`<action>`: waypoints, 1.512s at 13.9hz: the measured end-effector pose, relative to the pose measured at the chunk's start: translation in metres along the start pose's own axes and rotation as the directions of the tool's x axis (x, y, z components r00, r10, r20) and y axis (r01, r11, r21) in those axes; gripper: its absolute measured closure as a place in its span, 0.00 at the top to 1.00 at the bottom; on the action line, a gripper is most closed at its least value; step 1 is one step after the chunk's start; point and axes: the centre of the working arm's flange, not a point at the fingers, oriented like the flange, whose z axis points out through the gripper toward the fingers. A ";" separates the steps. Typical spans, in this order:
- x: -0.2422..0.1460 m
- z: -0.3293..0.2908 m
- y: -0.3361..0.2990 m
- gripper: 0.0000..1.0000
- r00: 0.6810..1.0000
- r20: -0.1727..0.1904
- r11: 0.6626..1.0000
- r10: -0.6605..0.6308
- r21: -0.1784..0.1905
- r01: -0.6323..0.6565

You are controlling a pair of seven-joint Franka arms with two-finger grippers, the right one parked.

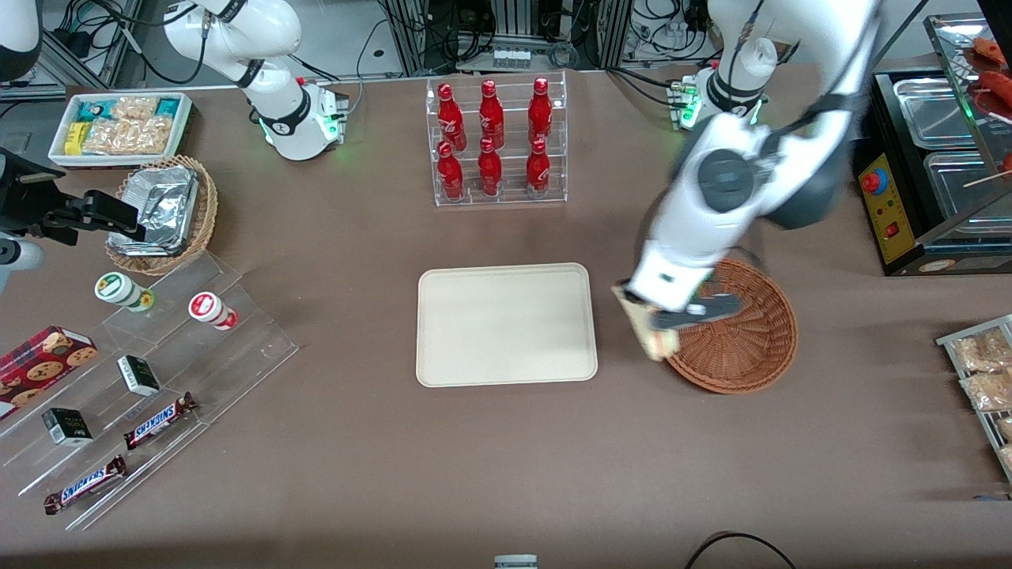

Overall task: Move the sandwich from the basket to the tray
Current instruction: 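Carry the held sandwich over to the cream tray, then lower the sandwich onto the tray and open the left gripper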

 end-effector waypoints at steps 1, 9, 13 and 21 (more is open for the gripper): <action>-0.014 0.017 0.026 0.18 0.999 0.017 0.999 0.036 0.012 -0.036; -0.074 0.123 0.163 0.18 0.978 0.069 0.978 0.196 0.057 -0.200; -0.082 0.133 0.169 0.18 0.975 0.078 0.974 0.210 0.068 -0.215; -0.097 0.151 0.177 0.18 0.968 0.096 0.967 0.233 0.085 -0.241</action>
